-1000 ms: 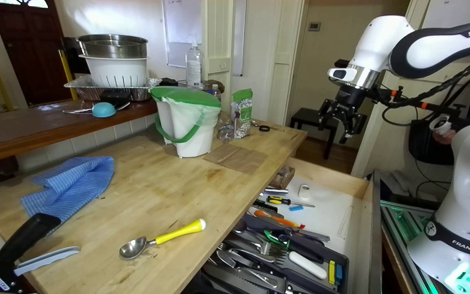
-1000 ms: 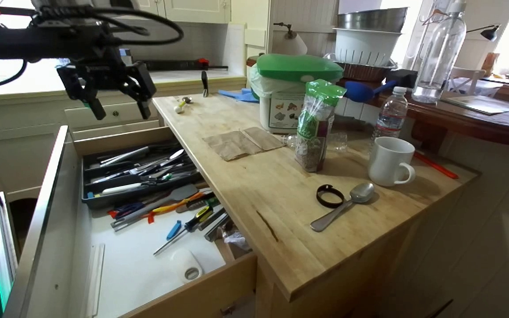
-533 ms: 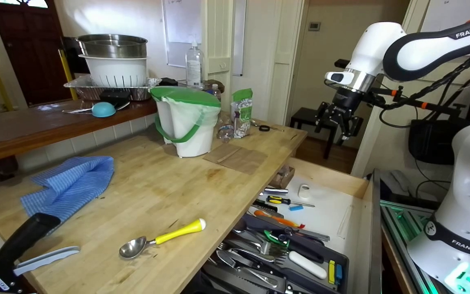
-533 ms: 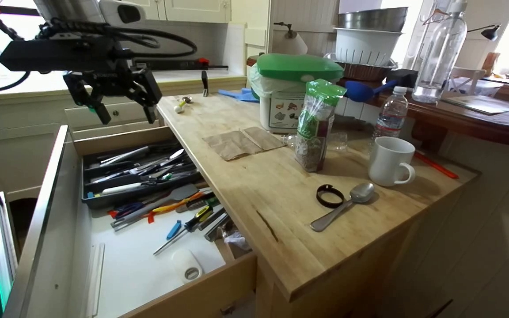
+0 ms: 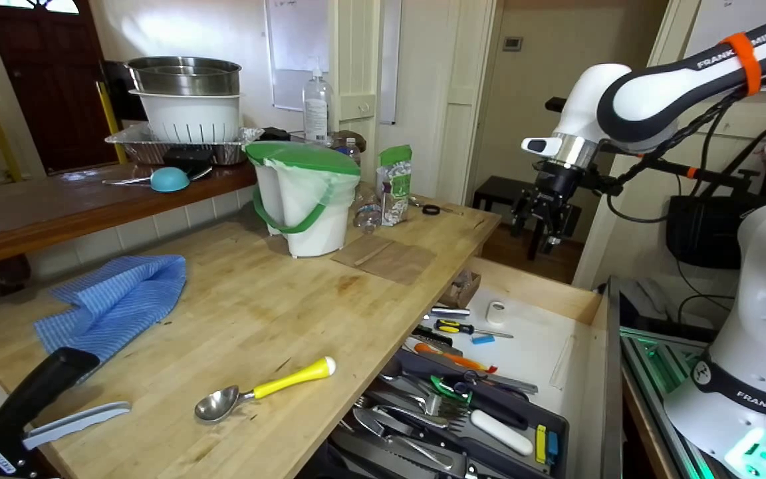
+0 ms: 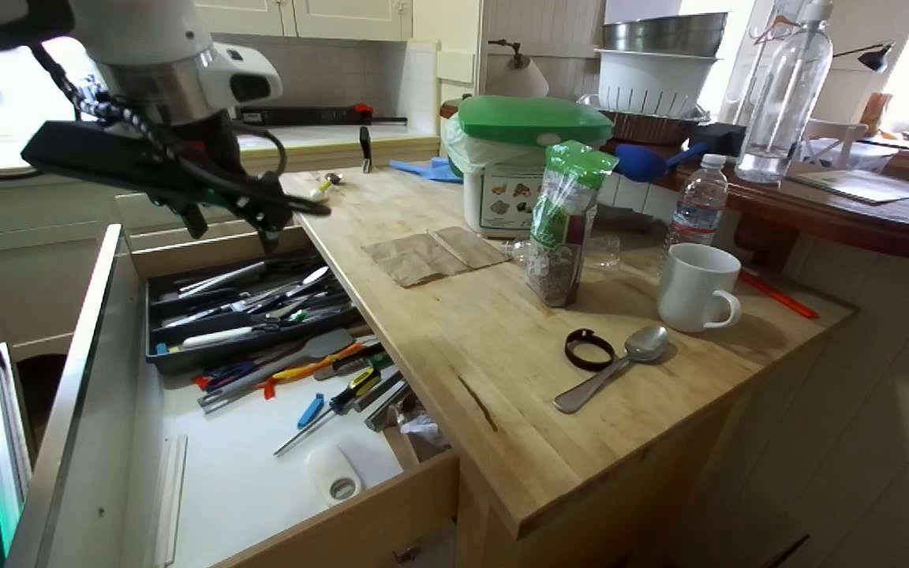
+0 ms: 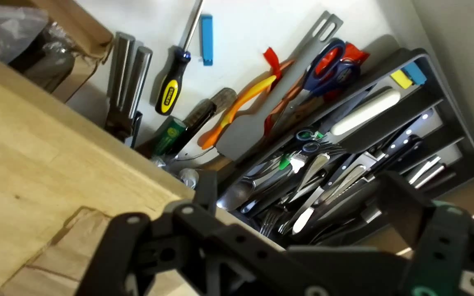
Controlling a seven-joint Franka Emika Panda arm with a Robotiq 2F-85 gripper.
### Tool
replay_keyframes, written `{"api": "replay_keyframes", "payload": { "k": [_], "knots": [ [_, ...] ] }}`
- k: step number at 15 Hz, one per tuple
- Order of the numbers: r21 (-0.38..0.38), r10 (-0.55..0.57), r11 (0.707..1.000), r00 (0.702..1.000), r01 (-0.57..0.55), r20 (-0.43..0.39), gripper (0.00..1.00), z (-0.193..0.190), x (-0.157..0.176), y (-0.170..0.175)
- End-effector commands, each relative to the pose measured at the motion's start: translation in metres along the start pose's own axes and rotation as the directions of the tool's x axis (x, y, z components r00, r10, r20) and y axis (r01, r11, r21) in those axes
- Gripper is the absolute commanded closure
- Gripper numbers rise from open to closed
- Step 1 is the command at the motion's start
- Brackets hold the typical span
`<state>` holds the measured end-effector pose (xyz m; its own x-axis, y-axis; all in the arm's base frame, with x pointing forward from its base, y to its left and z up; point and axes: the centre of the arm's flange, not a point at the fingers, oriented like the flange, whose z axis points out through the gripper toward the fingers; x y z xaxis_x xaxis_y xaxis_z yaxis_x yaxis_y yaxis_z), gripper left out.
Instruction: Move the yellow screwdriver closer to the bin
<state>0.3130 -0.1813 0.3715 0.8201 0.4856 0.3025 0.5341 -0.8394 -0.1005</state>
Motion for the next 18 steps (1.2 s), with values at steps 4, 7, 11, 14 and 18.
{"api": "replay_keyframes", "payload": {
  "k": [4,7,11,14,18],
  "knots": [
    [0.142,0.327,0.932,0.942,-0.335,0.073,0.00,0.092,-0.048,0.040],
    [0.077,0.379,0.921,0.924,-0.383,0.056,0.00,0.115,-0.057,0.061],
    [-0.146,0.420,0.904,0.898,-0.401,0.132,0.00,0.128,-0.050,0.070],
    [-0.116,0.406,0.911,0.908,-0.395,0.101,0.00,0.121,-0.053,0.062],
    [-0.149,0.389,0.916,0.916,-0.373,0.101,0.00,0.138,-0.044,0.072]
  ]
}}
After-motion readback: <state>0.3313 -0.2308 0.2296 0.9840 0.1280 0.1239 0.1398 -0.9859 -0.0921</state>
